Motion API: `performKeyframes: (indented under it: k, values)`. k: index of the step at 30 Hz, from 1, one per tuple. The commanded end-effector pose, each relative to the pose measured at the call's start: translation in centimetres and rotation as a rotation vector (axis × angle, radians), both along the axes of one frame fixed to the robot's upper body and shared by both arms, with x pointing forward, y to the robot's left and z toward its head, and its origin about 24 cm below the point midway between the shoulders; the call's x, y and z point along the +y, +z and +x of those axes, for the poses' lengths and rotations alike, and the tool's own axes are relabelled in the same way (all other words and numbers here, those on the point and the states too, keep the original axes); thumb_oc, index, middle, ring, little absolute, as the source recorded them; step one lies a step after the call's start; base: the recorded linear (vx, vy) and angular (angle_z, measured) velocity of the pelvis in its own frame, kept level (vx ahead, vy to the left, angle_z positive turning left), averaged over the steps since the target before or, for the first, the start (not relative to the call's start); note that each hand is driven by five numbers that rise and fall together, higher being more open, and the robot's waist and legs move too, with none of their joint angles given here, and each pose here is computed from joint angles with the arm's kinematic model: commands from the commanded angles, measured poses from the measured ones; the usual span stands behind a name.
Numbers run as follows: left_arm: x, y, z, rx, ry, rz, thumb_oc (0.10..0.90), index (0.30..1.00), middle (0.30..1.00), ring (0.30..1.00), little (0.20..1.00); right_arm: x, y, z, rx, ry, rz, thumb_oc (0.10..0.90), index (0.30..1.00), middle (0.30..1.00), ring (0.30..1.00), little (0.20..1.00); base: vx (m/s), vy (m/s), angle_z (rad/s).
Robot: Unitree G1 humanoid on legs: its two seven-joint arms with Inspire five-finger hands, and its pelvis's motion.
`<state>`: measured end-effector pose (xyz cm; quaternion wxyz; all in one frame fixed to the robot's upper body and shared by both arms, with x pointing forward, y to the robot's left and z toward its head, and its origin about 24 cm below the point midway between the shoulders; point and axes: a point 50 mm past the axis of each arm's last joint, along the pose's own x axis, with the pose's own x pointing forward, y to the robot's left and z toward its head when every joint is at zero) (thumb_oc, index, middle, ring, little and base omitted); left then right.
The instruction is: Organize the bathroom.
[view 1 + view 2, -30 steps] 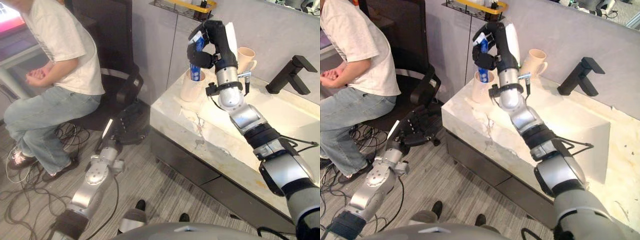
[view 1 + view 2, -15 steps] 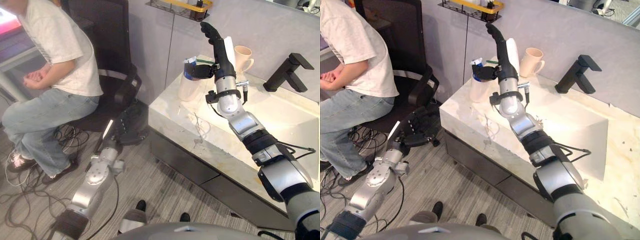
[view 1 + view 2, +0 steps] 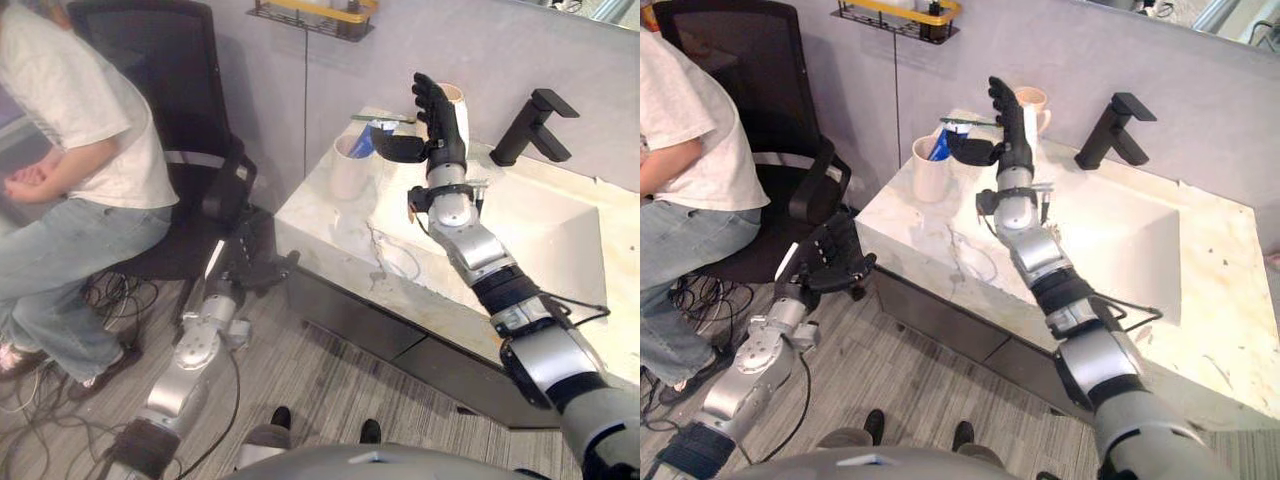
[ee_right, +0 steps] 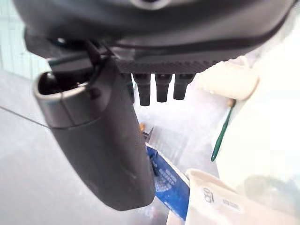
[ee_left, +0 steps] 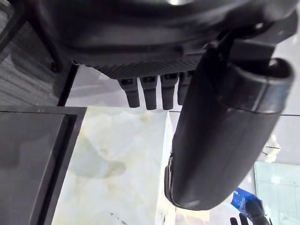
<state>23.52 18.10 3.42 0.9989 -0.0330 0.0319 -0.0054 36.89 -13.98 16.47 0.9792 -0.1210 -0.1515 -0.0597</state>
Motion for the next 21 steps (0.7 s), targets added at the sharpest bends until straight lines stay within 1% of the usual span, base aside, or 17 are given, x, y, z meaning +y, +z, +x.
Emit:
performKeyframes:
  k: [1,7,14,20,21]
  values:
    - [-1.5,3.6,1.3,-0.219,-0.031,-0.023,0.8,0.9,0.9,0.9,0.9,-0.3,3.8,-0.1,-0.135,-0.023,0.051,0.8,0.9,0.9,0.9,0.9,-0.08,0.054,-0.11]
    - [-1.7,3.7,1.4,-0.23,-0.013,-0.021,0.8,0.9,0.9,0.9,0.9,1.1,3.2,-0.7,-0.12,0.015,0.079,0.8,0.9,0.9,0.9,0.9,-0.06,0.05,-0.1]
    - [-1.8,3.9,1.5,-0.235,-0.007,-0.02,0.8,0.9,0.9,0.9,0.9,1.0,3.1,-0.8,-0.105,0.007,0.084,0.8,0.9,0.9,0.9,0.9,-0.05,0.04,-0.05]
    - [-1.9,3.9,1.5,-0.24,-0.003,-0.02,0.8,0.9,0.9,0.9,0.9,1.7,4.3,-1.0,-0.137,0.058,0.086,0.8,0.9,0.9,0.9,0.9,-0.04,0.039,-0.04]
    - [-1.9,3.9,1.6,-0.244,0.001,-0.02,0.8,0.9,0.9,0.9,0.9,2.2,5.2,-1.3,-0.172,0.083,0.096,0.8,0.9,0.9,0.9,0.9,-0.04,0.042,-0.03]
